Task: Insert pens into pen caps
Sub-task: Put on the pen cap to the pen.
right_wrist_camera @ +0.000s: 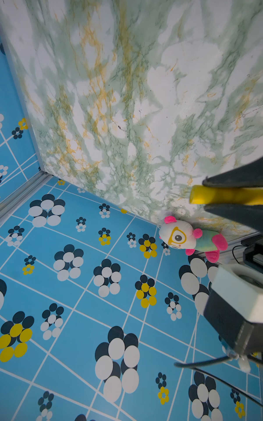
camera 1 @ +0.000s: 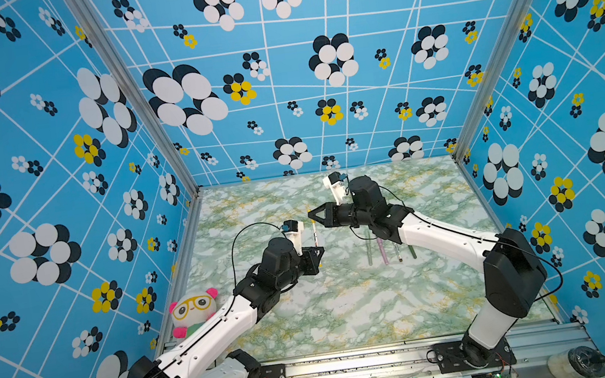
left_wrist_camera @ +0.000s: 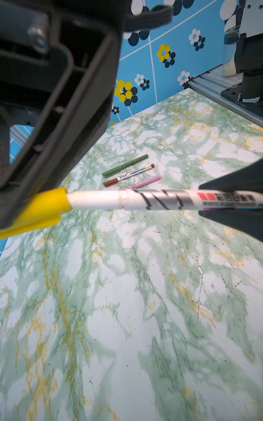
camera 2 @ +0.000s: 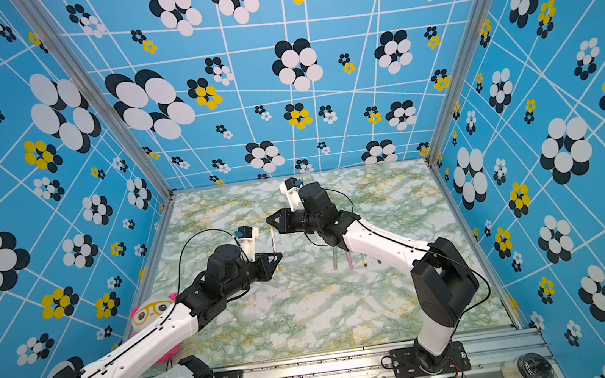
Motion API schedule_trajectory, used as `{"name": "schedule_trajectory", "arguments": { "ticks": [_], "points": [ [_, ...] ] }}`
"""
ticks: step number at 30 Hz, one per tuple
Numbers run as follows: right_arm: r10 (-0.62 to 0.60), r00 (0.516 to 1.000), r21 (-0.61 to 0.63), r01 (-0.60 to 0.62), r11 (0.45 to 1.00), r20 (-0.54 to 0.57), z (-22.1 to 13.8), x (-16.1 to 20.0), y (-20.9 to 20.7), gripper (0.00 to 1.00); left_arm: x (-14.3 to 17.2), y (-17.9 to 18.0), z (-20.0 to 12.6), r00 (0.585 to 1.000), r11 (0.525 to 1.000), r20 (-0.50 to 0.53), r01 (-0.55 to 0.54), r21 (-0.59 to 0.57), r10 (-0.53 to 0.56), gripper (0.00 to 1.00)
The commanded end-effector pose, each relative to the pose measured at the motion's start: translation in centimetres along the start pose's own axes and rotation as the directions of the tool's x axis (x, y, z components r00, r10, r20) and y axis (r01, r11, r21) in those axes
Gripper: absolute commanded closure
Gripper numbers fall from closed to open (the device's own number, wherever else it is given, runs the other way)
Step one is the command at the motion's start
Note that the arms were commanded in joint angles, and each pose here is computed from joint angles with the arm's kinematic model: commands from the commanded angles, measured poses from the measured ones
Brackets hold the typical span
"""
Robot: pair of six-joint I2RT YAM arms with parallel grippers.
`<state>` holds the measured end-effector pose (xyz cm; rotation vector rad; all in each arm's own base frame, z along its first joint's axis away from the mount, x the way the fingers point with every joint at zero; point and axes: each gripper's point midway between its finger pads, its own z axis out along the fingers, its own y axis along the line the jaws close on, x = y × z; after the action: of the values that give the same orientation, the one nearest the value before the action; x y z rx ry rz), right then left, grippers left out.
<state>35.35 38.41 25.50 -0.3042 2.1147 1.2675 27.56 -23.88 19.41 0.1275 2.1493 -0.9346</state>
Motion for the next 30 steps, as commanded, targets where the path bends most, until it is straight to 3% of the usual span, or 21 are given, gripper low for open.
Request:
{"name": "schedule_trajectory", "arguments": {
  "ticks": [1, 15, 21, 30],
  "points": [
    [-0.033, 0.999, -0.054, 0.034, 0.998, 0.012, -0.9, 0.3, 1.8, 1.00, -1.5, -0.1, -0.7, 0.997, 1.000, 0.075, 0.020, 0.000, -0.020, 1.00],
    [-0.075, 0.994, -0.102, 0.083, 0.991, 0.085, -2.1, 0.3, 2.9, 1.00, -4.5, -1.6, -1.7, 0.983, 0.999, 0.180, 0.021, 0.037, -0.027, 1.00],
    [-0.045, 0.998, -0.109, 0.050, 0.993, 0.041, -1.5, 1.4, 2.5, 1.00, -5.9, -2.3, -1.7, 0.977, 0.999, 0.211, -0.015, 0.044, 0.005, 1.00],
    [-0.018, 0.997, -0.073, 0.013, 0.997, -0.072, -0.6, 4.2, 0.7, 1.00, -9.9, -4.5, -2.6, 0.945, 0.985, 0.291, -0.168, 0.037, 0.151, 1.00]
  ]
}}
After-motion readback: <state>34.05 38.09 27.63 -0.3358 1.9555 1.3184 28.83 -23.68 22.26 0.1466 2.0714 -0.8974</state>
